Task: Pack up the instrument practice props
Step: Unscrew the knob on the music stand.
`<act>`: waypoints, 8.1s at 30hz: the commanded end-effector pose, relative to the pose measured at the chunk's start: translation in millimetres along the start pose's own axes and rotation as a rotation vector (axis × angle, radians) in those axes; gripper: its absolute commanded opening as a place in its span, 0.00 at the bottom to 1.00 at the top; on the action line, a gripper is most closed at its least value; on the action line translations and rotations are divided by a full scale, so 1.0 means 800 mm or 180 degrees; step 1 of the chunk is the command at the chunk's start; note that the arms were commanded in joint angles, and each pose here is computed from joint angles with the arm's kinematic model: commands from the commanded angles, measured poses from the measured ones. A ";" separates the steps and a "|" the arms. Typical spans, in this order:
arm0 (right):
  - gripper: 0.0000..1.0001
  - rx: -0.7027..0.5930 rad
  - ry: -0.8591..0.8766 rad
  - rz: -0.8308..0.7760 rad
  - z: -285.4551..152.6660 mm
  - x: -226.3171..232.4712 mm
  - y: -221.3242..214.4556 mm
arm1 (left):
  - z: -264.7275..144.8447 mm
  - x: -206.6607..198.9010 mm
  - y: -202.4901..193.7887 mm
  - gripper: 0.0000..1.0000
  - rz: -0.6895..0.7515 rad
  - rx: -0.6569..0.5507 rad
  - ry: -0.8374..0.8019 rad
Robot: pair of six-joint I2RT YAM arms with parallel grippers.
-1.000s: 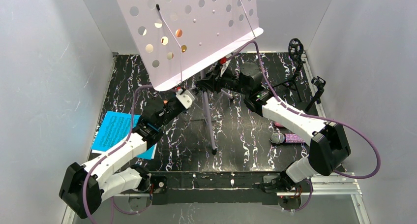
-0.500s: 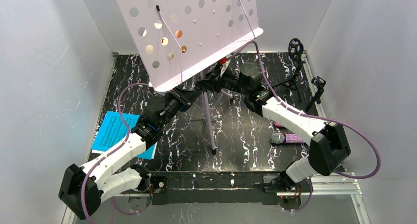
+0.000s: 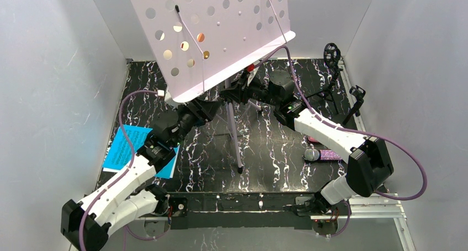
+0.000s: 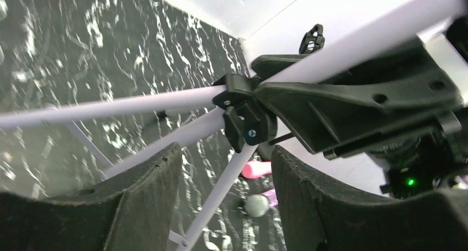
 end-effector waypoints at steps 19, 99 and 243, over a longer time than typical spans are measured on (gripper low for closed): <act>0.01 0.0197 -0.0227 0.0377 -0.002 -0.011 -0.012 | -0.006 0.011 0.032 0.68 0.5871 -0.0774 -0.1722; 0.01 0.0220 -0.0221 0.0386 0.000 -0.012 -0.014 | -0.003 0.005 0.028 0.65 0.5891 -0.0479 -0.1748; 0.01 0.0219 -0.0196 0.0383 -0.001 -0.012 -0.013 | 0.036 0.026 0.006 0.11 0.4620 -0.0593 -0.0673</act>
Point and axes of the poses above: each gripper's point midway between its finger pads, its own z axis out along the fingers, its own x axis along the line the jaws close on, y = z × x, the point moved 9 cm from there along -z, back along the fingers, and after that the axes turned 2 degrees about z, right-handed, at the moved point
